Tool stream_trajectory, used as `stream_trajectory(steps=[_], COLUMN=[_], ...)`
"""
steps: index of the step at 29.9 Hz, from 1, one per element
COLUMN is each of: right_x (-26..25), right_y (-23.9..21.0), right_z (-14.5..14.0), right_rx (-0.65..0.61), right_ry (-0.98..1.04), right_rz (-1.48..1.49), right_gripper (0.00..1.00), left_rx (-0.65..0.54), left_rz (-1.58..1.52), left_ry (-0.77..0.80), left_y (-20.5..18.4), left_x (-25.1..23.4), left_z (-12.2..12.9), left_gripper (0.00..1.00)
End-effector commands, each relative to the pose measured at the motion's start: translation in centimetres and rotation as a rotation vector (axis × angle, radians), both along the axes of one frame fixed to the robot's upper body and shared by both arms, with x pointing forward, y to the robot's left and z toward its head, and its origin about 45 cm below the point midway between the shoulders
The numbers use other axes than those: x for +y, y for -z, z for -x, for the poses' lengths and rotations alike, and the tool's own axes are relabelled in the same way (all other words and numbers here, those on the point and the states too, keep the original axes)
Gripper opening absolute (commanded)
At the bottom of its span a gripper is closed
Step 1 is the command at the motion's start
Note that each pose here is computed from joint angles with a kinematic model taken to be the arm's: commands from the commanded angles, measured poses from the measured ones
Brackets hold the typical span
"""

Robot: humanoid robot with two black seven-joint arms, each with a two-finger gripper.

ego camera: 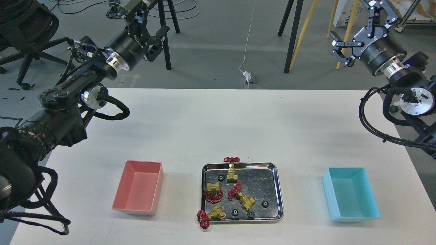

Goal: Place valve in pink box and gear in blue box
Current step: 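Move the left gripper forward and down toward the metal tray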

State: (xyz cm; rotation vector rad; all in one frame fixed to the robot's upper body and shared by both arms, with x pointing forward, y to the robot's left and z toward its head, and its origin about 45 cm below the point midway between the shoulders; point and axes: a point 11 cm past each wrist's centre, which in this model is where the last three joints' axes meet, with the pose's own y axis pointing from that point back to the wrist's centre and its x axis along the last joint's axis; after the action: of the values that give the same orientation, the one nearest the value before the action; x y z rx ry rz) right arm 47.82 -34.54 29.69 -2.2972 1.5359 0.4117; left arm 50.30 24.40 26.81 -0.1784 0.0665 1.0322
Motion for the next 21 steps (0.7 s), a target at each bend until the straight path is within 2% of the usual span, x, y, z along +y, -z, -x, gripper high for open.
stream_trajectory(steps=[1,4,8,10,13,16,19,21], right_x=[0.1,-0.1,-0.6,-0.8,-0.3,0.3,1.0,1.2], right_y=[0.7,0.6,-1.8,-3.0,-6.0,-7.8,-8.2,-8.3], right_z=[0.2,0.2,-0.4,-0.7,-1.5,-2.0,-2.4,-2.4], right_rx=[0.011,0.009,-0.05,-0.073,-0.127,-0.135,-0.092,-0.09], right_ry=[0.002,0.009,0.036,0.041,0.028,-0.002,-0.015,-0.019], right_rz=[-0.011,-0.024,-0.083,-0.1,-0.103,-0.082,-0.063,-0.068], right_gripper=[1.0,1.0,1.0,1.0,1.0,1.0,1.0,1.0], left_rx=[0.004,0.0,0.019,0.037,0.025,-0.05,-0.177,-0.247], left_rz=[0.014,0.008,0.024,0.068,0.177,0.199,0.056,-0.074], left_ry=[-0.012,-0.02,-0.097,-0.081,0.009,0.124,0.331,0.467], left_y=[0.2,0.0,0.8,1.7,1.2,-2.5,-6.7,-8.1], left_x=[0.4,0.9,3.5,2.3,-0.9,-1.8,-4.1,-5.7], left_z=[0.1,0.0,0.0,0.4,1.5,3.0,6.3,9.2], left_gripper=[0.85,0.85,0.85,0.85,0.85,0.85,0.85,0.85])
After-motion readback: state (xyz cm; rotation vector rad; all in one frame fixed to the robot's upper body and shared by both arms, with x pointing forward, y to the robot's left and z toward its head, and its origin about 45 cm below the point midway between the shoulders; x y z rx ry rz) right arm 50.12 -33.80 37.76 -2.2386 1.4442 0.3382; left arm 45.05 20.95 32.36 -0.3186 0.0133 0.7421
